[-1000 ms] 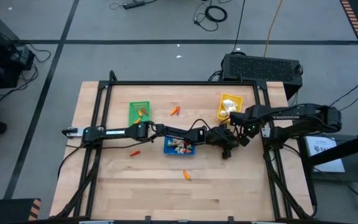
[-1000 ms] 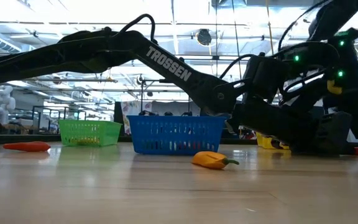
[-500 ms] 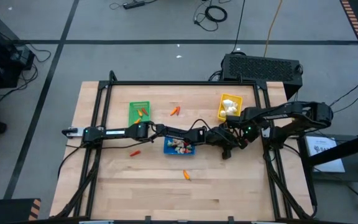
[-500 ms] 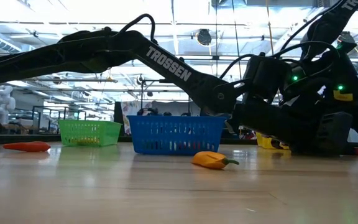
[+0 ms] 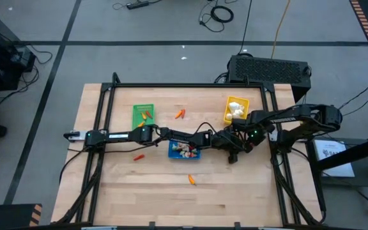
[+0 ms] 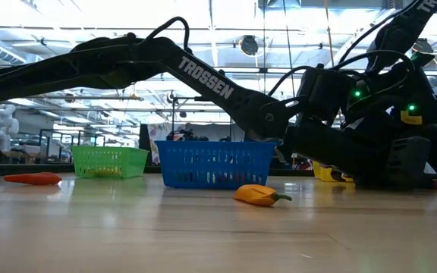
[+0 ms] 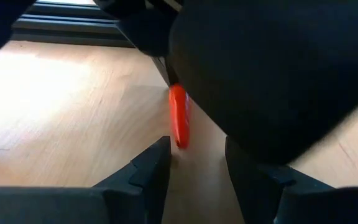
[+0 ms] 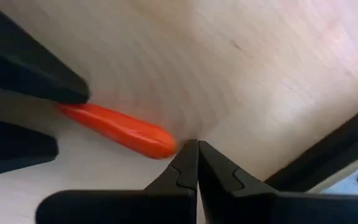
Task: Sort produce into baskets
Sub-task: Put the carrot into the green bin
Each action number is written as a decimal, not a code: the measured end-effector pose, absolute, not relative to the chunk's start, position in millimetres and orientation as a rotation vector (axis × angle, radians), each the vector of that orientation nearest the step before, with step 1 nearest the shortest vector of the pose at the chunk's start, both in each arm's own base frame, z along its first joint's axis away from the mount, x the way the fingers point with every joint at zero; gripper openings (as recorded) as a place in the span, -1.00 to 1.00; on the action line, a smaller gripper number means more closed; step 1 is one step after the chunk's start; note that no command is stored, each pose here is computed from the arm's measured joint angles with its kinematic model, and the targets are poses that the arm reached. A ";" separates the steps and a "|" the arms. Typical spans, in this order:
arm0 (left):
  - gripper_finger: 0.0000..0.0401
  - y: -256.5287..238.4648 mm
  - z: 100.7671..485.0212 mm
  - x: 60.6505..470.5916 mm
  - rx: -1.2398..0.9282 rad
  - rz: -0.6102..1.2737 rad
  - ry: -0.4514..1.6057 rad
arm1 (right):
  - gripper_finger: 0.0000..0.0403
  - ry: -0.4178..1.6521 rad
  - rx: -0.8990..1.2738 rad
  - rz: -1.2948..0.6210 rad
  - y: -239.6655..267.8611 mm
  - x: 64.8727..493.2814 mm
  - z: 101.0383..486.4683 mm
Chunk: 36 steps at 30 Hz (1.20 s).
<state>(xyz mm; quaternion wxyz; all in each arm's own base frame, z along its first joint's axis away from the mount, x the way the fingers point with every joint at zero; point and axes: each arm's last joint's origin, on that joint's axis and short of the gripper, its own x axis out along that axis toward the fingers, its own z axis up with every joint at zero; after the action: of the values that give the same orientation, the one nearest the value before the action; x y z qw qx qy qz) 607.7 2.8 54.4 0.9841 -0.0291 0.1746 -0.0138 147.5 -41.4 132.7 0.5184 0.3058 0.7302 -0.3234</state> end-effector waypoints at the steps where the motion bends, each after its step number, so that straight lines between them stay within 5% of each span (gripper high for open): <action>1: -0.21 2.8 54.4 607.7 -0.058 -0.028 0.351 | -1.00 1.747 0.737 -0.767 -41.4 148.2 132.5; 25: -0.21 2.5 54.3 607.7 -0.056 -0.030 0.352 | -1.00 1.644 0.763 -0.791 -39.5 139.4 150.7; 36: -0.21 2.2 53.9 607.5 -0.057 -0.033 0.357 | -1.00 1.463 0.639 -0.921 -43.1 132.4 203.2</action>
<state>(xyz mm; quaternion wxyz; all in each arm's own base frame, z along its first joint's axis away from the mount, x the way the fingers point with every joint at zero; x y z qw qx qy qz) 607.5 2.2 53.9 0.9836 -0.0285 0.1775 -0.0166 132.4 -43.1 203.2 0.6047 0.2761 0.6323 -0.3979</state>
